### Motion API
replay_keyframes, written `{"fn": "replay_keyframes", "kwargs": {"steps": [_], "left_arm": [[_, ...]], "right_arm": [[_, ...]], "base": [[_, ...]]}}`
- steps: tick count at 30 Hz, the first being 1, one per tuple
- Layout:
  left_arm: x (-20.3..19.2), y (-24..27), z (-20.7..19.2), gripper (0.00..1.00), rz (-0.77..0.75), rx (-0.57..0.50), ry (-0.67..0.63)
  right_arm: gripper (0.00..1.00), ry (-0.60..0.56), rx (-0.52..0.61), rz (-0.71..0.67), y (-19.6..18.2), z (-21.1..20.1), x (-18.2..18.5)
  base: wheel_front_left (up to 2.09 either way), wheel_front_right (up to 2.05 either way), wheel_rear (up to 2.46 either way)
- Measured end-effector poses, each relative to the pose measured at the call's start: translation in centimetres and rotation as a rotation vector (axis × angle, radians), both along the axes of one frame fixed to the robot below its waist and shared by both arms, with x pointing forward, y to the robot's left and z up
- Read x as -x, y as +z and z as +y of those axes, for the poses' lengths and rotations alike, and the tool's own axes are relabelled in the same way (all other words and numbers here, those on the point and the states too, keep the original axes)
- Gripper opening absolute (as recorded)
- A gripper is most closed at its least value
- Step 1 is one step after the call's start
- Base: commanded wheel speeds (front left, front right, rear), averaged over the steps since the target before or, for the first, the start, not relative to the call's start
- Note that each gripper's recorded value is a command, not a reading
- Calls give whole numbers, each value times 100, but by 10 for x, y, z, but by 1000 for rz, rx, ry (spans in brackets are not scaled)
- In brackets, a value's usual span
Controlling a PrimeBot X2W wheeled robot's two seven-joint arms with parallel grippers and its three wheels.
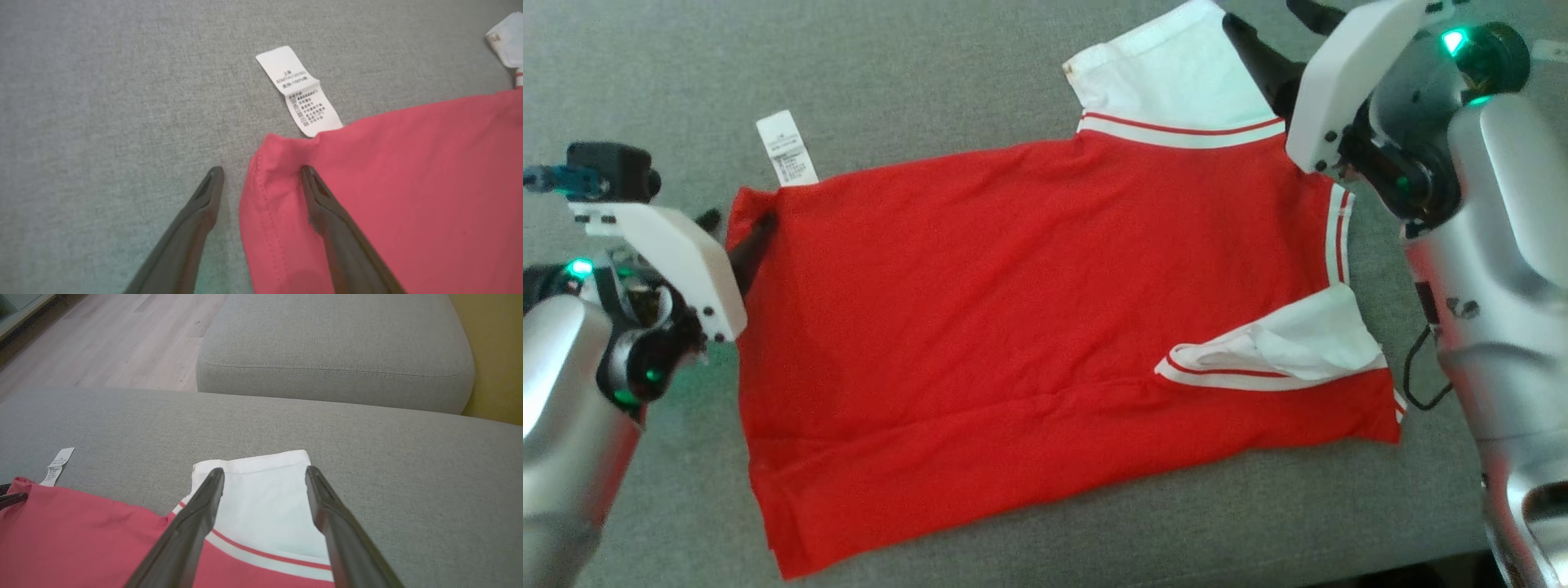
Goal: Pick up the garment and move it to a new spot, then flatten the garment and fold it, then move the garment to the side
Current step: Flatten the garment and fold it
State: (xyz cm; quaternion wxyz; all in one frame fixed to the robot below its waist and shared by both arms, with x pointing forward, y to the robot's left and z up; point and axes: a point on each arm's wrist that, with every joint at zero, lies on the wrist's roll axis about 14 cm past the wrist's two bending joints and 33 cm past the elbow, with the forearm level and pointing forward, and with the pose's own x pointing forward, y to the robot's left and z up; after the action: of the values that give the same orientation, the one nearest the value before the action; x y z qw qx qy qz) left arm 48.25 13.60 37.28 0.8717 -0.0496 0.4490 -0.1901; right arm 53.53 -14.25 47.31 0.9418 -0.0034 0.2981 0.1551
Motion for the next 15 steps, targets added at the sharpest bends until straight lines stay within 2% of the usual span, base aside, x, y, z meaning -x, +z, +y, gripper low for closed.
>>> {"fn": "replay_keyframes", "kwargs": {"steps": [6, 7, 8, 9, 15], "left_arm": [[-18, -4, 0, 100, -24, -32, -8], [-18, -5, 0, 61, -16, -34, -9], [-17, -6, -1, 18, -11, -33, -10], [-15, -8, -1, 0, 9, -34, -14], [-6, -5, -6, 0, 44, -17, -33]], "right_arm": [[100, 3, -2, 28, -16, 1, -7], [100, 4, -5, 34, -19, 1, -7], [100, 5, -5, 44, -23, 2, -7], [100, 7, -5, 57, -28, 3, -6], [100, 3, 4, 88, -37, 3, -17]], "base": [[0, 0, 0], [0, 0, 0], [0, 0, 0], [0, 0, 0], [0, 0, 0]]}}
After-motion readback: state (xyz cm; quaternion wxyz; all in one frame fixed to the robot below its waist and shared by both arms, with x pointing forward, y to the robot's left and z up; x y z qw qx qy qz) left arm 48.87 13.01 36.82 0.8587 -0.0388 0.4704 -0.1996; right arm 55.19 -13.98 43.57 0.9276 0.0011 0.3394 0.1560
